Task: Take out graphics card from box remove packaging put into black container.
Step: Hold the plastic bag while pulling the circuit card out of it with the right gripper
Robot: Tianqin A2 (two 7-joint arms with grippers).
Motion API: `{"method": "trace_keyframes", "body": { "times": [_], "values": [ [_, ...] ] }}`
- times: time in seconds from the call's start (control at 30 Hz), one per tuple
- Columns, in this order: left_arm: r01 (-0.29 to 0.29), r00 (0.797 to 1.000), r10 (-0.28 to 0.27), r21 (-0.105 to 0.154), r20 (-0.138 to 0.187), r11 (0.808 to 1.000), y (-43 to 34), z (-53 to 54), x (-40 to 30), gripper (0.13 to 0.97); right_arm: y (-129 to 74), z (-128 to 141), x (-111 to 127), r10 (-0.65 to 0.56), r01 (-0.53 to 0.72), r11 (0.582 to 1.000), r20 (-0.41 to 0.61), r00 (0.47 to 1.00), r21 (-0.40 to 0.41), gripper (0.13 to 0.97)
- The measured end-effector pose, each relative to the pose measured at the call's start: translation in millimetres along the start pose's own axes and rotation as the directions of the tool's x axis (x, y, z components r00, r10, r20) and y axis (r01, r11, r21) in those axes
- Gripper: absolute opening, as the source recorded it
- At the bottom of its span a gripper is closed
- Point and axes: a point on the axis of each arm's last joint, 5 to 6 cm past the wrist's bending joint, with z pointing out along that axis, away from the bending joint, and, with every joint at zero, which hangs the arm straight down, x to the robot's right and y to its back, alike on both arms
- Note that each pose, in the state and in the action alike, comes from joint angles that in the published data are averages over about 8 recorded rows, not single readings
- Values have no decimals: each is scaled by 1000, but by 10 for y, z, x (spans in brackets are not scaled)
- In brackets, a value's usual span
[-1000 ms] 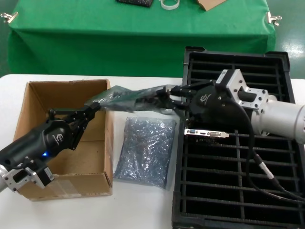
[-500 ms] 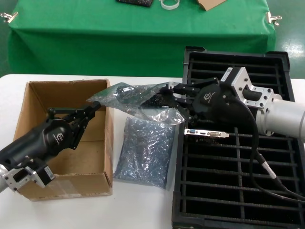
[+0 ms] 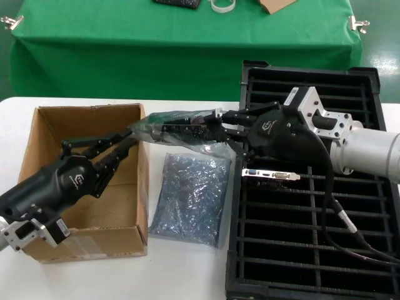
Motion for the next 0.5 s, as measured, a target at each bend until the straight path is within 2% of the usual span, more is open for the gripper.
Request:
{"method": "trace_keyframes", "body": {
  "times": [0.27,0.4,0.5],
  "values": [
    [1,1000,-1,5,-9,1000,17,34,13,281,3,68,22,-4,4,1000,16,1000,-3,204],
    [4,1000,-4,3,-13,1000,34,65,25,281,-7,97,30,-12,12,1000,26,1000,-7,204],
    [6,1000,-6,1,-15,1000,47,93,34,345,-21,115,32,-21,22,1000,34,999,-12,204]
  ]
}}
